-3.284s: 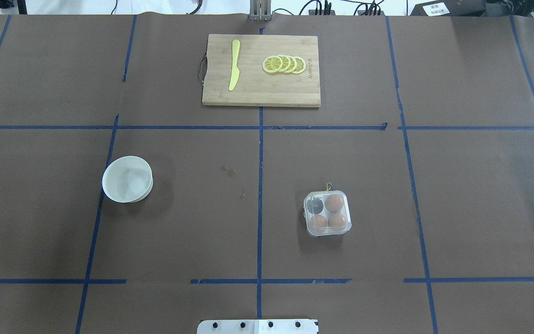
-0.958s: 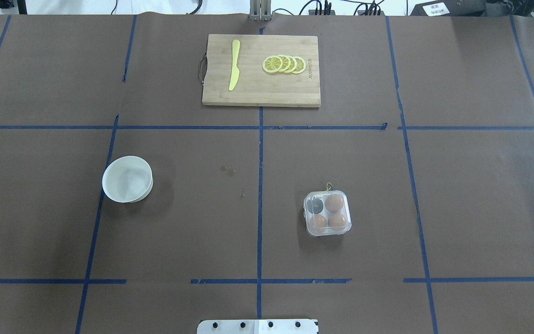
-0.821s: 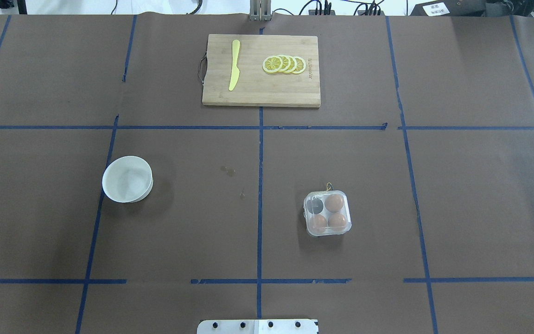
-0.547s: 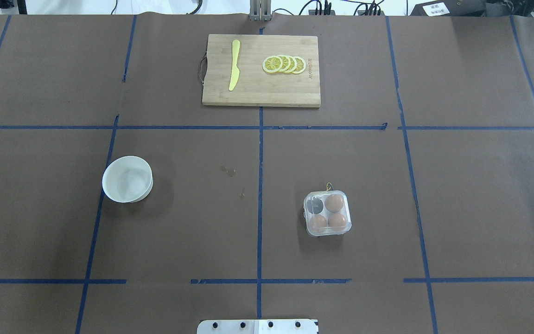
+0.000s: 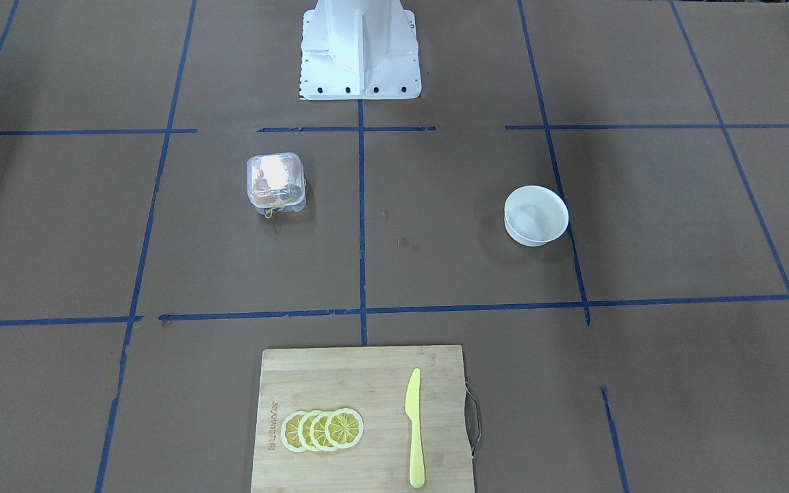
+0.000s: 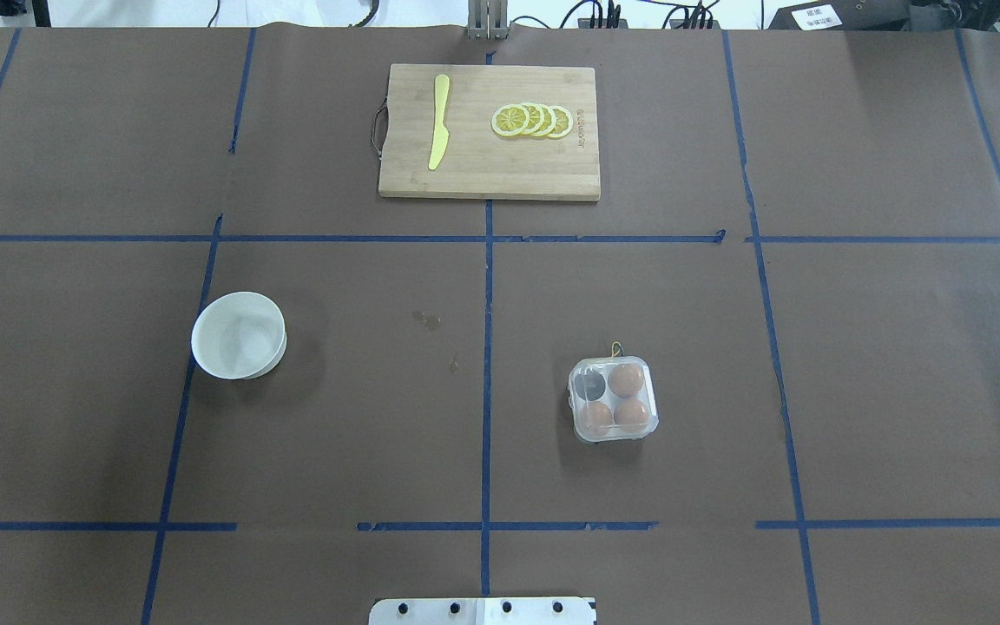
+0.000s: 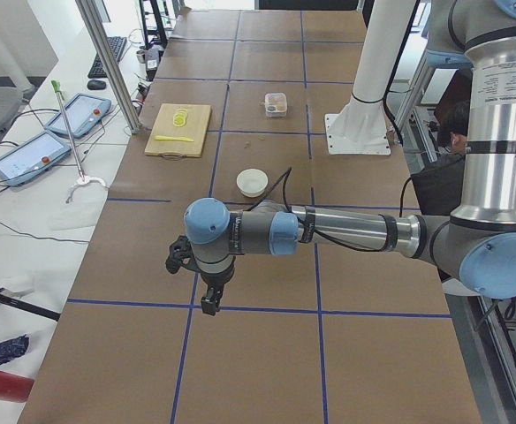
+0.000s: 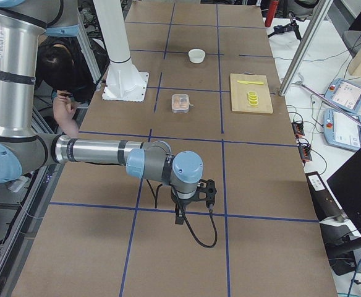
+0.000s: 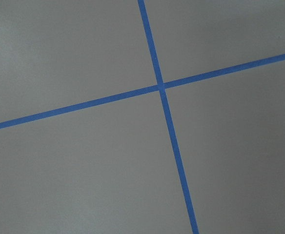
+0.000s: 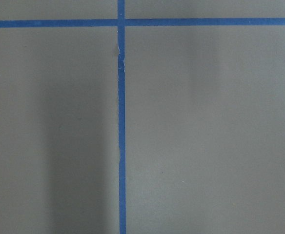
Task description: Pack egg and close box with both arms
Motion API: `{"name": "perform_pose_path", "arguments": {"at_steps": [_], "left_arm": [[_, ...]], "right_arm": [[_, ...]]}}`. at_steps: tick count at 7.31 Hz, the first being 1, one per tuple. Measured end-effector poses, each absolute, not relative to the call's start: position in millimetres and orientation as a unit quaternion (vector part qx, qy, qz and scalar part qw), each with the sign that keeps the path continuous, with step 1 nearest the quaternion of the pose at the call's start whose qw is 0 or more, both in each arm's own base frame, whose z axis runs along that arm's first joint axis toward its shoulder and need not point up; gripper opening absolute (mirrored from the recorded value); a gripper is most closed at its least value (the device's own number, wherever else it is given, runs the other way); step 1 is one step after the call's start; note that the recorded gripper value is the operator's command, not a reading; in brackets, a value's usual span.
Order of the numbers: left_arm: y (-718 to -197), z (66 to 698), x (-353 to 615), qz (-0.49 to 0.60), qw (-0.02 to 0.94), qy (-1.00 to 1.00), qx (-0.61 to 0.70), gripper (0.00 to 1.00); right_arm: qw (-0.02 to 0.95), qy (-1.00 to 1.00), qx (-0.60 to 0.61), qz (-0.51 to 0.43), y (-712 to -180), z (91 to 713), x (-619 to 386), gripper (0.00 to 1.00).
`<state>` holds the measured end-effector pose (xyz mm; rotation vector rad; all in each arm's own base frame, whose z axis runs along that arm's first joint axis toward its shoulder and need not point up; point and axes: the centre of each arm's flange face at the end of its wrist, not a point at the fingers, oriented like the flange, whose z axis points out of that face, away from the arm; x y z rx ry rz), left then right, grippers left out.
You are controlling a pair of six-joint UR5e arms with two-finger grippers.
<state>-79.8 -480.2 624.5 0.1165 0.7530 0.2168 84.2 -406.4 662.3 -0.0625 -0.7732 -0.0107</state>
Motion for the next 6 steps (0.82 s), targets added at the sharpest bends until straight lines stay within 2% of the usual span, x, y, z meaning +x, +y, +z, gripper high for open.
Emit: {"name": "perform_pose_path", "arguments": {"at_steps": [6], "left_arm": [[-477.0, 627.0, -79.6, 0.105, 0.923, 0.367, 0.054, 1.0]], "right_arm": [[0.926, -0.377, -0.026, -0.007, -409.9, 658.6, 84.2, 1.0]]}}
